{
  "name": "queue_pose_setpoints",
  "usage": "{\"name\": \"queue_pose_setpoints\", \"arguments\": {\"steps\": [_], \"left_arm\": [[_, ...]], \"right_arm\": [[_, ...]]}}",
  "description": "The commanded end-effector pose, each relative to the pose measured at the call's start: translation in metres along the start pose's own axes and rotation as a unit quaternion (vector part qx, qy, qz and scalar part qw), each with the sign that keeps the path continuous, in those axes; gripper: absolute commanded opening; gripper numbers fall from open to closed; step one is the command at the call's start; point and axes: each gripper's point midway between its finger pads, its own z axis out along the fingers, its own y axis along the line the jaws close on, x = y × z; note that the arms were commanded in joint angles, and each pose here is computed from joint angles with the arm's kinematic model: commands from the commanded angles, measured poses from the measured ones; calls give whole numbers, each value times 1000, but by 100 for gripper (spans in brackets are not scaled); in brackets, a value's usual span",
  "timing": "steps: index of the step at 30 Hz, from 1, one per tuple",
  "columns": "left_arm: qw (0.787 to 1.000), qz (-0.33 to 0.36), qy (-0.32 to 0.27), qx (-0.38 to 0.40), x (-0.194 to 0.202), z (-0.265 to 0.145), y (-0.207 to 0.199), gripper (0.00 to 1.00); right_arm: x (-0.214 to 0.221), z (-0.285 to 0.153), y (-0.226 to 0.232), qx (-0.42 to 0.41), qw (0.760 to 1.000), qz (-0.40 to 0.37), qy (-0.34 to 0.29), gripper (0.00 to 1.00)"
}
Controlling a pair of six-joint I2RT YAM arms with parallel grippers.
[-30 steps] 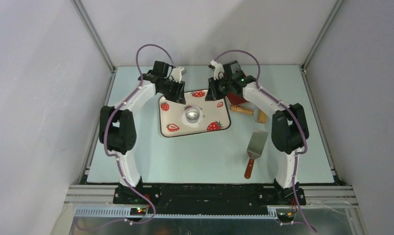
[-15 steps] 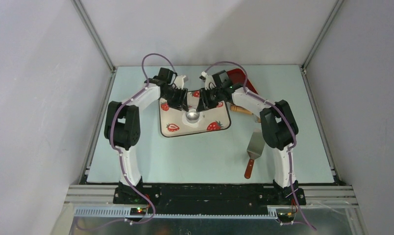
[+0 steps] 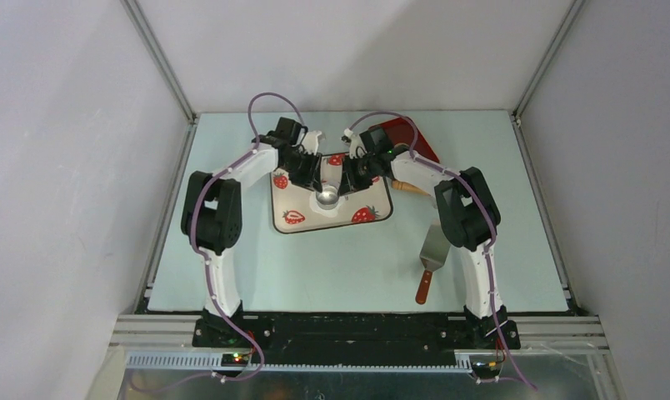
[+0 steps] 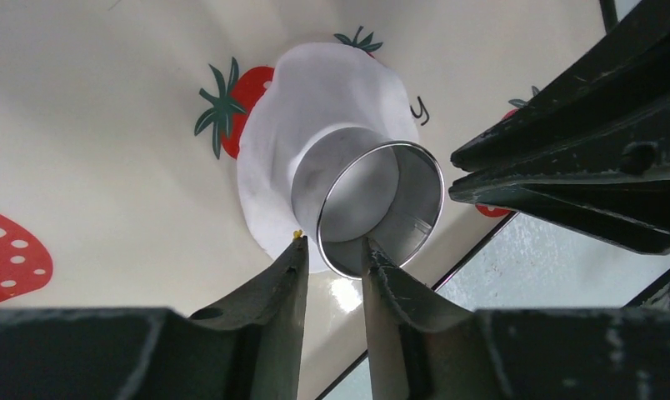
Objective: Roll out the dumpling wrappers from the dough
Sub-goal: Press the dumpling wrapper on the work surface.
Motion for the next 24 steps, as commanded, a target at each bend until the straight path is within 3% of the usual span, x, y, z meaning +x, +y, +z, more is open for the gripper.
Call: {"name": "queue_pose_setpoints", "arguments": {"steps": [1, 10, 16, 24], "left_arm": [[1000, -4, 4, -11, 2, 9, 5, 34], [1000, -8, 9, -13, 5, 13, 7, 32], [1000, -10, 10, -15, 5, 15, 9, 19], [999, -14, 13, -27, 5, 19, 14, 10]], "right_arm": [[-4, 4, -1, 3, 1000, 2, -5, 21], [-3, 10, 0, 6, 1000, -1, -4, 17], [-1, 14, 0, 7, 1000, 1, 0, 16], [-2, 15, -1, 8, 1000, 5, -1, 15]]}}
